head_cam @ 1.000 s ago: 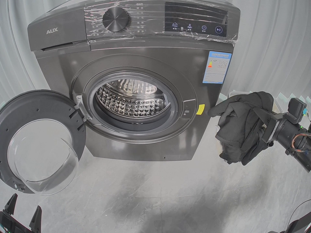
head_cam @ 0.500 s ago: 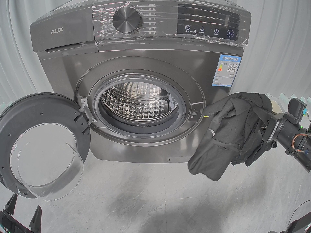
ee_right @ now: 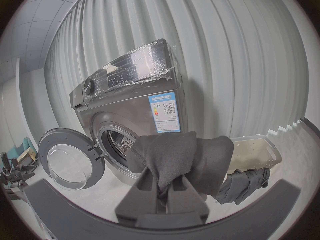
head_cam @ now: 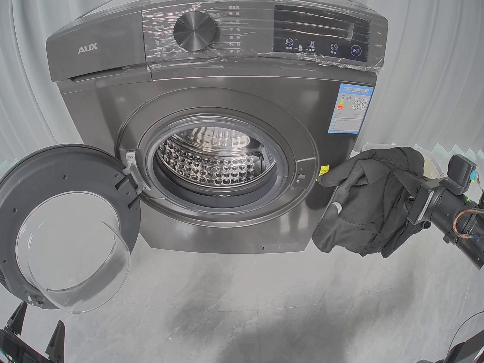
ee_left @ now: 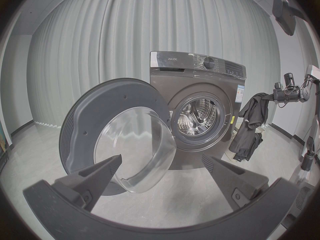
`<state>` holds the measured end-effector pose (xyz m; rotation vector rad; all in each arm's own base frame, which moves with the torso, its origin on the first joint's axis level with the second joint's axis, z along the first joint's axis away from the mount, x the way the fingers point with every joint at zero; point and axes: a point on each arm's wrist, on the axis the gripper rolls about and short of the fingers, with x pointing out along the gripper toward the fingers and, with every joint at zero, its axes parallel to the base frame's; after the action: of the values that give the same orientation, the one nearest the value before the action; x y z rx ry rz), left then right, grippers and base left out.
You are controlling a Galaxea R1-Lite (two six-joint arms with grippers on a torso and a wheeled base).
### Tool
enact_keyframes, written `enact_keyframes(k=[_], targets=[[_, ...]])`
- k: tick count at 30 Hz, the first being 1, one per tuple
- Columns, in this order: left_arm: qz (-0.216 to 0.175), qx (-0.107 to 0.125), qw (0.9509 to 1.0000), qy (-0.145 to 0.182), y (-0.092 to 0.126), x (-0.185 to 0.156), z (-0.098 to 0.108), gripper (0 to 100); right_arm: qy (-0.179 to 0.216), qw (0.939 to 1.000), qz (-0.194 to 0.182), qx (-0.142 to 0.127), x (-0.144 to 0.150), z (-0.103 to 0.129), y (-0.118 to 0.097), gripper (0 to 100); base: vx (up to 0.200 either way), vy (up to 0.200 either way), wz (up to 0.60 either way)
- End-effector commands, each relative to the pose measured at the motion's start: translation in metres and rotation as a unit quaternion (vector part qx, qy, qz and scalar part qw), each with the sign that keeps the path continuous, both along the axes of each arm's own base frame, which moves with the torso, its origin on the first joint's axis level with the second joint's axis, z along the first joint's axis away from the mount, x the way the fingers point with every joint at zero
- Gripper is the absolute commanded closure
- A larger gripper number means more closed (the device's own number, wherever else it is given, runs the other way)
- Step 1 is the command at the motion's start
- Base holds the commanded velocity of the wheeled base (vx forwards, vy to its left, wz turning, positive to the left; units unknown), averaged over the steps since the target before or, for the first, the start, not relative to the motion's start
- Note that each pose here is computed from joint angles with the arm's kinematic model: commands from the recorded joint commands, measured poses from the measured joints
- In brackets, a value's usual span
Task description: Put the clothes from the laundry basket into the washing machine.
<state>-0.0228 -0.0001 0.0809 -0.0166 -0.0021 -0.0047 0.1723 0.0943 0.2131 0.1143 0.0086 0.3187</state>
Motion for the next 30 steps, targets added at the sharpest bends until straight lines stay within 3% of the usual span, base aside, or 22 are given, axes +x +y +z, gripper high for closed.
enact_keyframes(k=[1, 15, 19, 30], targets=[[0.000, 0.000, 1.0000, 0.001, 0.000, 0.000, -0.005, 0, 0.003, 1.0000, 0.000, -0.001, 0.000, -0.002, 0.000, 100, 0.000, 0.200, 0.00], [0.000, 0.000, 1.0000, 0.001, 0.000, 0.000, -0.005, 0, 0.006, 1.0000, 0.000, -0.001, 0.001, -0.003, 0.001, 100, 0.000, 0.029, 0.00], [0.000, 0.000, 1.0000, 0.000, 0.000, 0.000, -0.005, 0, 0.007, 1.0000, 0.000, -0.001, 0.001, -0.003, 0.001, 100, -0.150, 0.000, 0.00], [0.001, 0.004, 1.0000, 0.000, 0.000, 0.000, -0.005, 0, 0.030, 0.9994, 0.013, -0.013, 0.005, -0.017, 0.009, 100, 0.000, 0.000, 0.00]])
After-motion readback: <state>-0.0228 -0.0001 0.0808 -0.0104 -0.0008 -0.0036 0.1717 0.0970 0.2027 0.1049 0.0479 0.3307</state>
